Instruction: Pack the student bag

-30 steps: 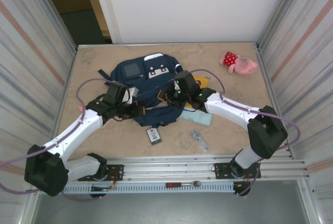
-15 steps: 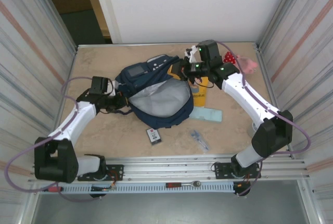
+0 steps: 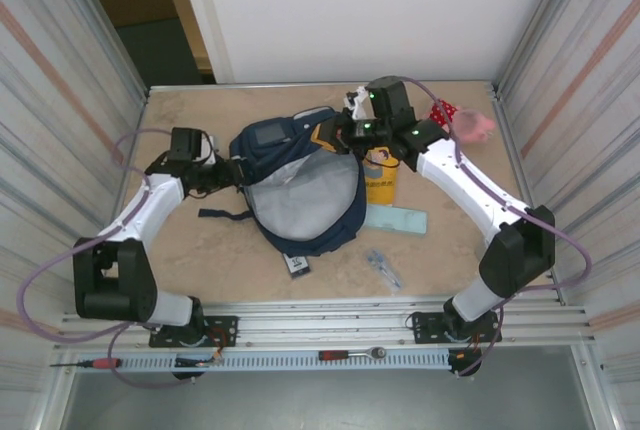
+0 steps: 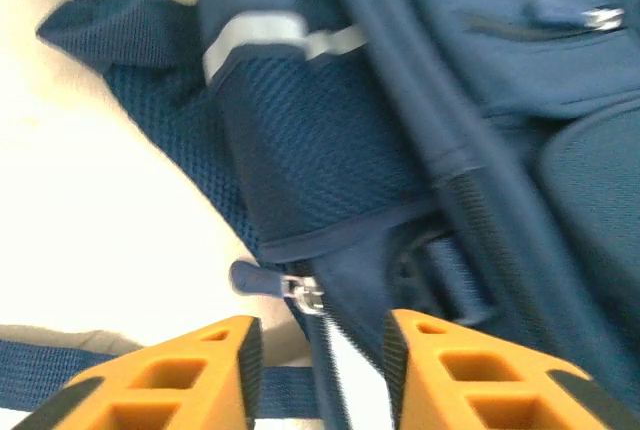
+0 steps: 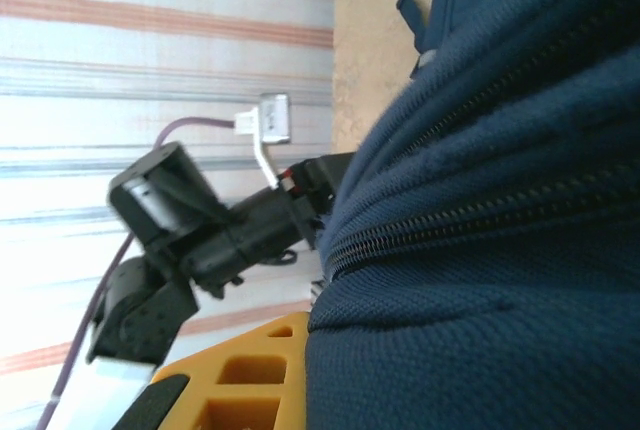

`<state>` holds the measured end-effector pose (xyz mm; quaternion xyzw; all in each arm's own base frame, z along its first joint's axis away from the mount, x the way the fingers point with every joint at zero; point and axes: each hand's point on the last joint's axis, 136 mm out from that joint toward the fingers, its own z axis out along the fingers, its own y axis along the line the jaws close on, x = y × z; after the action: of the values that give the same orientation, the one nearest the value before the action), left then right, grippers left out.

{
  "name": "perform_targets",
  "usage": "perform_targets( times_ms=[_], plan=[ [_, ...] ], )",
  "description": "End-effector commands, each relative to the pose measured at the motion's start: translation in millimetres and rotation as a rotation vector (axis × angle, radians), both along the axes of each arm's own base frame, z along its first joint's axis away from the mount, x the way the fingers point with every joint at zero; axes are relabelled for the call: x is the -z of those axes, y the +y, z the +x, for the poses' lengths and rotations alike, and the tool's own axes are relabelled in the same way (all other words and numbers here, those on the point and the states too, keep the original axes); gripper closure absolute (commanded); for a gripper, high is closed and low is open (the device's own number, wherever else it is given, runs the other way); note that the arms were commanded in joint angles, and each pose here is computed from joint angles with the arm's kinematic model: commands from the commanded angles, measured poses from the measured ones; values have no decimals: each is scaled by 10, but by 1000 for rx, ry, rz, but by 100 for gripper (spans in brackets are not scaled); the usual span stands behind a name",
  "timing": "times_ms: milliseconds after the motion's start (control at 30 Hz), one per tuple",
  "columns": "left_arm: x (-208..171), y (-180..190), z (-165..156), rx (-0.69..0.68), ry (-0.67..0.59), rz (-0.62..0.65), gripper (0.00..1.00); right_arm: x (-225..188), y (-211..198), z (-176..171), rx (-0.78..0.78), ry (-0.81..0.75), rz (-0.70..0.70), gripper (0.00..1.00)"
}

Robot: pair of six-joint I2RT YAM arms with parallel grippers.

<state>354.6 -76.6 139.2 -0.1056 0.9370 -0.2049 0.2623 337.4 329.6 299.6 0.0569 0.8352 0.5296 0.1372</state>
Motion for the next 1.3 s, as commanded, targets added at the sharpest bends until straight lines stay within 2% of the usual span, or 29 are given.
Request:
perform_targets(
  times_ms=[0,200,467,533,667,800,1000,1167,1267],
  plan=[
    [-551,-22,-70,-17,-99,-55,53,-99,277,228,59,-86,66,100],
    [-953,63,-228,-38,-181,-21,48,60,687,393,82,-114,46,100],
    [-1040,35,-267,-9,-189,-21,48,445,959,611,109,-90,17,99],
    [-1023,10,-278,-2,-183,-36,48,577,1009,587,101,-63,1,86],
    [-1007,-133,-325,38,-173,-102,47,906,965,300,54,94,-53,53],
    [-957,-368,-396,120,-187,-92,45,1312,647,-118,-1,199,-209,39],
    [-664,-728,-445,210,-121,-73,45,1632,321,-733,-134,376,-311,33],
    [-521,-1020,-299,262,-109,-70,46,1573,83,-944,-177,417,-307,33],
    [-489,-1337,-196,334,-104,-69,46,1421,-229,-941,-165,378,-347,33]
  ],
)
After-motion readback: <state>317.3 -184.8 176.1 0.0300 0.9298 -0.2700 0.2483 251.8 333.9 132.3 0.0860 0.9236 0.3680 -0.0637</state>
